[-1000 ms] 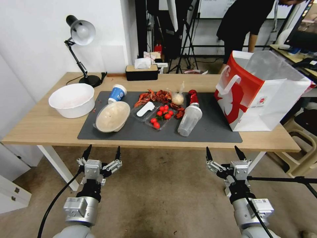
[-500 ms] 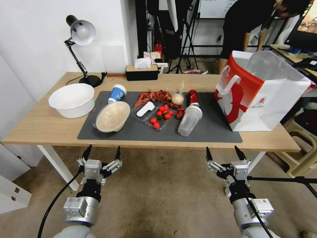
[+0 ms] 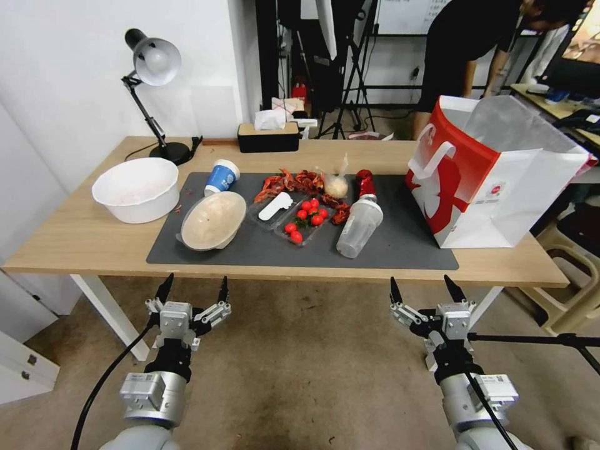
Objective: Pick up the trash from the table and place it into the takeout bag.
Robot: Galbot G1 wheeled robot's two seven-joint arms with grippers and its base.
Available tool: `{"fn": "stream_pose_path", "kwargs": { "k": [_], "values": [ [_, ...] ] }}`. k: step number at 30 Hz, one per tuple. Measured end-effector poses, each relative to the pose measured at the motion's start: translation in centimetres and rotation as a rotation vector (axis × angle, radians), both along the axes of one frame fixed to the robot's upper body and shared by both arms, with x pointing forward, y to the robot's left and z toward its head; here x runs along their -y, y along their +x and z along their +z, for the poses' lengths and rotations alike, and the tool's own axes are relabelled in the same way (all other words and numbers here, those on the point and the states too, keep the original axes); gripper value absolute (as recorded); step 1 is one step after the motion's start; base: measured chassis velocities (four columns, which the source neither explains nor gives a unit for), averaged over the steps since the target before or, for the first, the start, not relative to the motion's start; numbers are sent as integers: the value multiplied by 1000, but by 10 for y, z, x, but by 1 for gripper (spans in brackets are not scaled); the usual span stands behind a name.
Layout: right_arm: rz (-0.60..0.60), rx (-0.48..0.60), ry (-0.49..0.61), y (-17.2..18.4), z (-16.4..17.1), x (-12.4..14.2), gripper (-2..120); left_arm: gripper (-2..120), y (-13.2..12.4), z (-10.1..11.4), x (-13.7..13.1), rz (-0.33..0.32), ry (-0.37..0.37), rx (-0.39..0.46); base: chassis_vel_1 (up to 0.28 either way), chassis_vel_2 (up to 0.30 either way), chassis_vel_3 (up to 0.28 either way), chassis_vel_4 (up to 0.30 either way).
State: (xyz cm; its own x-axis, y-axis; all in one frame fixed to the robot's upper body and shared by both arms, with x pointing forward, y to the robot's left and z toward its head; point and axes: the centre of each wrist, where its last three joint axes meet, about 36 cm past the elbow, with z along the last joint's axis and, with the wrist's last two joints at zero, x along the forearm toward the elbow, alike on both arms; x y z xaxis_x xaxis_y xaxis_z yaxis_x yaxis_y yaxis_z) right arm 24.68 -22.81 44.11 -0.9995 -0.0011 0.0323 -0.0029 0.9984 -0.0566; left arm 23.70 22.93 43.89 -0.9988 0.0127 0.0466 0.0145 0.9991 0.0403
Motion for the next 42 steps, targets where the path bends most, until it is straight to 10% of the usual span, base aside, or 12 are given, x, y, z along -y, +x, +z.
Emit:
{"fn": "stream_pose_path", "kwargs": {
  "k": [8, 21, 42],
  "values": [
    [-82, -38, 48, 57, 28, 17, 100, 100, 29, 12, -24, 38, -131, -64, 0, 0, 0, 0],
    [-82, -40, 81, 68, 32, 17, 100, 100, 29, 6, -26, 37, -134, -18, 0, 0, 0, 0],
    [74, -95, 371, 114, 5, -64, 100, 100, 22, 5, -30, 57, -112, 26, 0, 0, 0, 0]
  ]
}}
